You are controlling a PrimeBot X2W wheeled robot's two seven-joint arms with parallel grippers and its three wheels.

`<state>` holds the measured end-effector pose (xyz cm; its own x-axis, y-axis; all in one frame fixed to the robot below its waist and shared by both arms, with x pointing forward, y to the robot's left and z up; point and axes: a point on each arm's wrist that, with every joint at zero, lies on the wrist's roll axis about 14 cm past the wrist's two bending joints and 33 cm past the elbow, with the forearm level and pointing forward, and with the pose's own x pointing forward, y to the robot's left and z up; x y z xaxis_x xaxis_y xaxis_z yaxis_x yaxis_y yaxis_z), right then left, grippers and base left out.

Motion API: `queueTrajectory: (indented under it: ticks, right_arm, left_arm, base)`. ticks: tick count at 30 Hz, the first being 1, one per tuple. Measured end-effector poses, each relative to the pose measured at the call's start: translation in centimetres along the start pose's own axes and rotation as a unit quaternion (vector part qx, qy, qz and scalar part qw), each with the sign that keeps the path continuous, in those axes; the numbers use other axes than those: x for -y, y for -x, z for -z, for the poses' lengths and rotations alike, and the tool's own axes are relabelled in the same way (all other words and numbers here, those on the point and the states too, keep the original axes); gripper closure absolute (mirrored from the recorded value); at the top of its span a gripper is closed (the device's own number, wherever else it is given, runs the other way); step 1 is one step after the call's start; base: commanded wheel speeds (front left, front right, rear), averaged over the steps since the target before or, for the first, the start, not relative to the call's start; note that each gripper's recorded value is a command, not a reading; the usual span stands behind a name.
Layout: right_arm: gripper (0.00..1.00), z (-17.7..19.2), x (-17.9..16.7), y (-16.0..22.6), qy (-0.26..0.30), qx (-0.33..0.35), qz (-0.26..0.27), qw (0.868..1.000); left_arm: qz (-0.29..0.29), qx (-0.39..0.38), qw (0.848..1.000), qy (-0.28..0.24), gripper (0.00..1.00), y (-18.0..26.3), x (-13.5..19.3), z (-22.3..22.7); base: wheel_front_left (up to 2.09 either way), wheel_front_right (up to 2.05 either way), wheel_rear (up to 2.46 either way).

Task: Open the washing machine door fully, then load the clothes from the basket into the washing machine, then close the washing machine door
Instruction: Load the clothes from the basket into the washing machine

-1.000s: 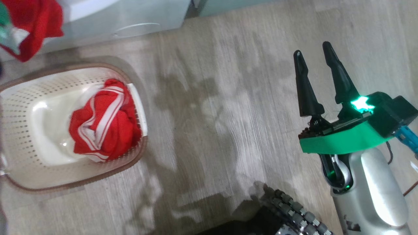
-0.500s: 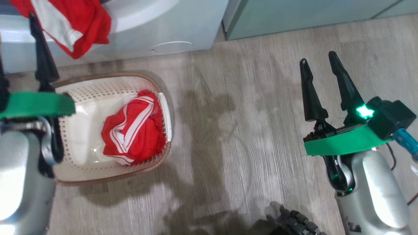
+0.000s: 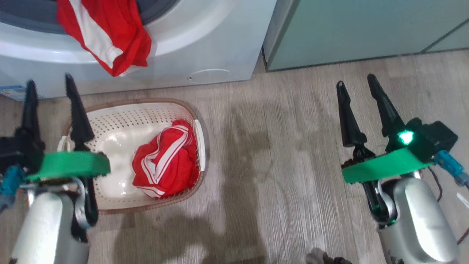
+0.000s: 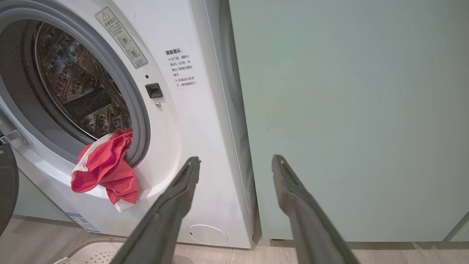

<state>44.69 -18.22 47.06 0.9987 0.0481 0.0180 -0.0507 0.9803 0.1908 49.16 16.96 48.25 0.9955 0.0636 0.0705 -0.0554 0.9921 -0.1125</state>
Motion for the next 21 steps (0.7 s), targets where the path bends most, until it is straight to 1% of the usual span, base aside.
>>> queueTrajectory:
  ticks: [7, 13, 21]
  right_arm:
    - [0.0, -0.3, -0.3, 0.9, 0.0, -0.002, -0.001, 1.0]
    - [0.0, -0.5, -0.5, 0.9, -0.001, -0.001, -0.004, 1.0]
    - [0.0, 0.3, -0.5, 1.1, -0.003, -0.013, -0.003, 1.0]
  left_arm:
    - [0.019, -0.019, 1.0, -0.002, 0.0, 2.3, 0.4, 0.4]
    - [0.023, -0.036, 0.999, -0.005, 0.0, 3.0, 0.3, 1.3]
    - [0.024, -0.054, 0.998, -0.002, 0.0, 3.1, 0.3, 2.1]
  base:
    - [0.0, 0.0, 0.0]
    - [0.0, 0.0, 0.0]
    - [0.0, 0.0, 0.0]
